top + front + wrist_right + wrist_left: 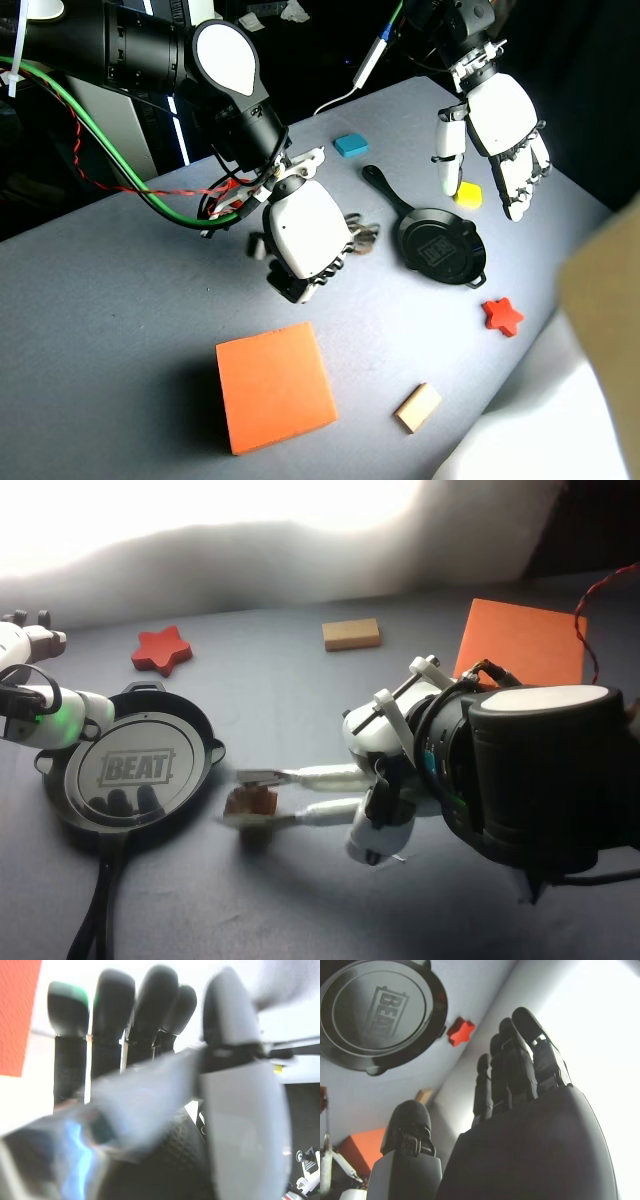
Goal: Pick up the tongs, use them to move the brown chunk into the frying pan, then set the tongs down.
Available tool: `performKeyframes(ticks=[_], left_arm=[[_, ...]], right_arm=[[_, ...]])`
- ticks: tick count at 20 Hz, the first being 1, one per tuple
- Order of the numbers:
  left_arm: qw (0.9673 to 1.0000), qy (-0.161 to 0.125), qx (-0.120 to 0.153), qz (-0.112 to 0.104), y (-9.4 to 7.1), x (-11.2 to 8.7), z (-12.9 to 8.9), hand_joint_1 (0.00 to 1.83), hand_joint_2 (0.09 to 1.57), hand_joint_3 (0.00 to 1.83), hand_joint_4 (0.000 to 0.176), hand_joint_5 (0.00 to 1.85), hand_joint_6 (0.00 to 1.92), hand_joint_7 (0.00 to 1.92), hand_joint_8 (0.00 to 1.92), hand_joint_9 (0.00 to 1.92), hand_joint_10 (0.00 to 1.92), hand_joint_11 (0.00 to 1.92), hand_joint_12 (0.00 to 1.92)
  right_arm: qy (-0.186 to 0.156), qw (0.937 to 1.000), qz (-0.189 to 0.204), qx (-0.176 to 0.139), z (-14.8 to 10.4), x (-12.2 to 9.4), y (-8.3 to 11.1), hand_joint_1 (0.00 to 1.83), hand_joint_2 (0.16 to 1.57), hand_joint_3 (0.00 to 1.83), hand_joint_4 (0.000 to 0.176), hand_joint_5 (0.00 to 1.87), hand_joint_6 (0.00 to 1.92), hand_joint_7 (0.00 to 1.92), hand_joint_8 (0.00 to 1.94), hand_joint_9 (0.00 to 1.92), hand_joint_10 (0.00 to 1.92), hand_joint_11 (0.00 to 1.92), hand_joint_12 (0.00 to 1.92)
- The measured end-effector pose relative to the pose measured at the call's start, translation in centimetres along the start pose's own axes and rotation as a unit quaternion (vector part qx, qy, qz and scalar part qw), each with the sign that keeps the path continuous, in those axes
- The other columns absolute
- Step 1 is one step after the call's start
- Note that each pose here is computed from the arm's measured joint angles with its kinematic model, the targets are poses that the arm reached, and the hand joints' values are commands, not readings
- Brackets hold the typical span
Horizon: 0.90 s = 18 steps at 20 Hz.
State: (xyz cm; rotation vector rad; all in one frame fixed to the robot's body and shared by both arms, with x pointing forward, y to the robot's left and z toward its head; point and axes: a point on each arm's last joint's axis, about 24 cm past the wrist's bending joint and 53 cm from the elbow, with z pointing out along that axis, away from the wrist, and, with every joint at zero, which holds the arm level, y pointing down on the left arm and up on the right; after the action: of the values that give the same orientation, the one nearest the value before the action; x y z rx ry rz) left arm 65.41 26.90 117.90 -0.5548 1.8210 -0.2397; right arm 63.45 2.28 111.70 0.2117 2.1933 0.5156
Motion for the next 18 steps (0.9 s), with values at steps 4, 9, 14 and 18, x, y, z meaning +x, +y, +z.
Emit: performKeyframes(ticks=[4, 9, 14, 18], left_arm=[[1.0, 0.001, 0.002, 0.001, -0.2, 0.1, -0.1, 0.11, 1.3, 0.0, 0.056, 0.12, 0.0, 0.22, 0.0, 0.3, 0.0, 0.0, 1.06], [1.0, 0.001, 0.003, 0.001, -0.2, 0.1, -0.1, 0.11, 1.3, 0.0, 0.056, 0.14, 0.01, 0.24, 0.0, 0.31, 0.01, 0.0, 1.07], [1.0, 0.0, 0.001, 0.001, 0.0, -0.1, 0.1, 0.08, 1.31, 0.0, 0.06, 0.13, 0.0, 0.24, 0.0, 0.31, 0.0, 0.0, 1.06], [1.0, -0.003, -0.002, 0.004, 0.3, -0.2, 0.2, 0.09, 1.3, 0.0, 0.057, 0.14, 0.0, 0.25, 0.0, 0.32, 0.01, 0.0, 1.07]], right_arm=[[-0.001, 1.0, -0.001, -0.001, 0.0, -0.1, 0.0, 0.73, 1.39, 0.01, 0.175, 1.33, 1.86, 1.59, 1.93, 1.66, 1.92, 1.63, 1.92], [-0.006, 1.0, 0.001, -0.003, -0.2, -0.6, 0.3, 0.95, 1.34, 0.0, 0.176, 1.34, 1.92, 1.61, 1.94, 1.68, 1.92, 1.74, 1.92], [-0.01, 0.9999, 0.001, -0.002, -0.3, -1.2, 0.4, 0.94, 1.35, 0.0, 0.176, 1.35, 1.92, 1.58, 1.94, 1.66, 1.92, 1.7, 1.92], [-0.027, 0.9993, 0.011, -0.025, -0.9, -3.3, 2.2, 0.95, 1.36, 0.0, 0.176, 1.33, 1.92, 1.57, 1.94, 1.65, 1.92, 1.69, 1.92]])
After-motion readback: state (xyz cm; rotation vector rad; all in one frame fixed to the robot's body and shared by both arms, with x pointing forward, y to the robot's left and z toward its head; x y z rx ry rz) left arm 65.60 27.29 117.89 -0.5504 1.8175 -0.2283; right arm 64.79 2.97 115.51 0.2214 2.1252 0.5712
